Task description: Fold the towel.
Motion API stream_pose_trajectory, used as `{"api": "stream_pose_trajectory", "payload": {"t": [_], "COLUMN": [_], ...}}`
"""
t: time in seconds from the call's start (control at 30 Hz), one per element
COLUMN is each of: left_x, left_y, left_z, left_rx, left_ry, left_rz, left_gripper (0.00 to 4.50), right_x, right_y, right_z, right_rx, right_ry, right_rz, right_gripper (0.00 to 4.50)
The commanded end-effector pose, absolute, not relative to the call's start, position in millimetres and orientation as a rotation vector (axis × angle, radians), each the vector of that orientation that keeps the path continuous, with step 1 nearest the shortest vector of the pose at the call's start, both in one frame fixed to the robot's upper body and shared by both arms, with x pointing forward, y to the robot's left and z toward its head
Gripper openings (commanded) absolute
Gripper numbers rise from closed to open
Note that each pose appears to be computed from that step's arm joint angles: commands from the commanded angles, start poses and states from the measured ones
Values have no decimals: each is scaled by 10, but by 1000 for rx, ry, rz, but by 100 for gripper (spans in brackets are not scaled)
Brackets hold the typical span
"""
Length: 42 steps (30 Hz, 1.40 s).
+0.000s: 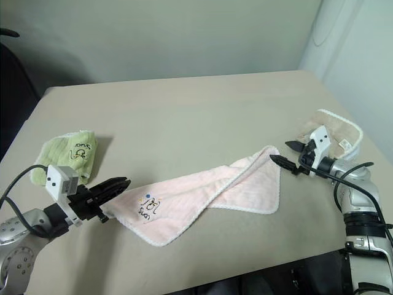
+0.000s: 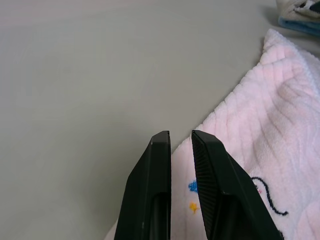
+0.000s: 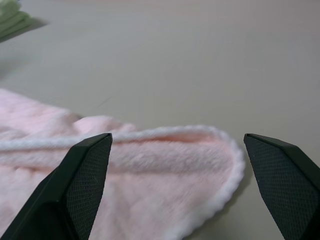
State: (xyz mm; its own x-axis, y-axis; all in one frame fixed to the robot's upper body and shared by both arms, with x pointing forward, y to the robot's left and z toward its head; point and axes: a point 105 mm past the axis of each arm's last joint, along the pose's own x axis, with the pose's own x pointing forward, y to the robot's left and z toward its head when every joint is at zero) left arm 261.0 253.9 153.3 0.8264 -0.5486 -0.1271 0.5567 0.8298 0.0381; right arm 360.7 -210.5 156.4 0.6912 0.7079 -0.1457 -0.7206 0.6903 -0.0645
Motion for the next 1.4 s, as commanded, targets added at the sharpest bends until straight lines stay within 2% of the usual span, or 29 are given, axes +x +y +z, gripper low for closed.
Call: {"api": "stream_pose_trajectory", "payload": {"t": [0.03,0.2,0.53,0.73,0.9,1.17,1.4], "left_x": [2619,2609,2741,2707,2689,2695,2668], "left_y": [2442,2389,2309,2265,2237,2225,2233], "left_z": [1626,1631,1635,1697,1618,1619,1618], "left_rx": [96,96,141,129,122,103,99], "left_ry": [81,76,61,40,54,37,27], "left_rz": [-626,-634,-636,-639,-627,-611,-598], "left_gripper": [78,78,78,78,78,78,78], "right_x": [3583,3551,3627,3743,3897,4134,4236], "right_y": [-2141,-2150,-2229,-2181,-2177,-2109,-2124], "right_z": [1745,1734,1680,1681,1702,1606,1548], "right_rx": [-146,-148,-216,-242,-278,-317,-332], "right_ry": [50,44,45,51,53,148,207], "right_rz": [801,792,744,747,731,792,775], "right_gripper": [446,446,446,446,446,446,446]}}
